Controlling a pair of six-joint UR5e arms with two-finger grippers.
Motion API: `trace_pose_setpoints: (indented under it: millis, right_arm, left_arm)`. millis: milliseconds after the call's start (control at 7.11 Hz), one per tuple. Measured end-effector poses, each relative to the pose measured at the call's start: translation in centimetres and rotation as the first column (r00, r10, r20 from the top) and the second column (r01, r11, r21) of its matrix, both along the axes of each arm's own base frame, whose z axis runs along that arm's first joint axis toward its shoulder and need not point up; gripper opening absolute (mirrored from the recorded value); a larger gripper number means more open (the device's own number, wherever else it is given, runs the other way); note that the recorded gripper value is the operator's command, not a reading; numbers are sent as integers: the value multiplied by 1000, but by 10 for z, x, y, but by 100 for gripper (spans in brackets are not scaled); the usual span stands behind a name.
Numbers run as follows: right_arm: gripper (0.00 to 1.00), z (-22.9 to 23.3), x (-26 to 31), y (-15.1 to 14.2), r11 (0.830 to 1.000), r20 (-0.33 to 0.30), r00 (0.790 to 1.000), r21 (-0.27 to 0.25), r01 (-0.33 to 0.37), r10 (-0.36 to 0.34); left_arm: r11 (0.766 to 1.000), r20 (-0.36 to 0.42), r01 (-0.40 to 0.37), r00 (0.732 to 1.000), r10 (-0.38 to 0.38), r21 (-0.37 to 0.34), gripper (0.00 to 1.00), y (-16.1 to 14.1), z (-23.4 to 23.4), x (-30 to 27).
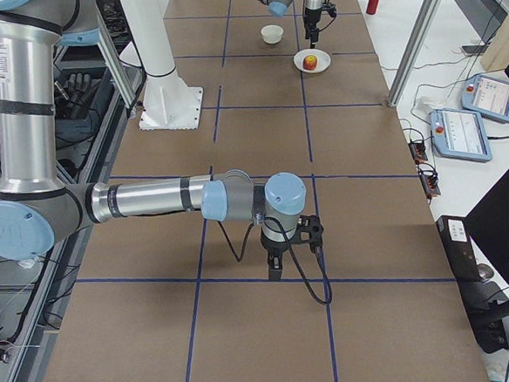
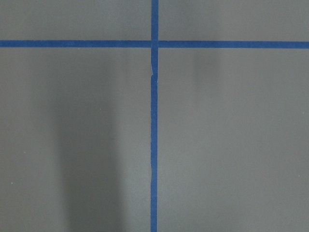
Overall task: Move apple from plate to bowl
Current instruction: 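Move the left gripper over the apple on the white plate, then lower the left gripper and close it around the apple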
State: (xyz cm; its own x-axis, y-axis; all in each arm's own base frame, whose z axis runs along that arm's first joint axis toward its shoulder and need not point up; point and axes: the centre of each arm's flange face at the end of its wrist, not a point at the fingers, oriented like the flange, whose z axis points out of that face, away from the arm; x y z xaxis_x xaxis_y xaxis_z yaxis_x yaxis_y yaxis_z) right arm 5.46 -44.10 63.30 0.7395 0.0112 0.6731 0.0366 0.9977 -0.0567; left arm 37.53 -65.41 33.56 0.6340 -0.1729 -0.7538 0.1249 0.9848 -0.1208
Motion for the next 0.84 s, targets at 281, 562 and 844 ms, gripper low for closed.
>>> trace_pose_setpoints:
  millis: [281,562,844]
  right_arm:
    - [100,0,0,0,1000,0,1000,0,0,0]
    - [100,0,0,0,1000,0,1000,0,0,0]
    - [100,0,0,0,1000,0,1000,0,0,0]
  left_arm:
    - [1000,-8,19,1000,-19,-3,100,-14,1,29]
    - [1000,-9,21,1000,-21,2,100,-15,13,53]
    - [1000,-5,13,1000,-13,3,100,-11,26,62]
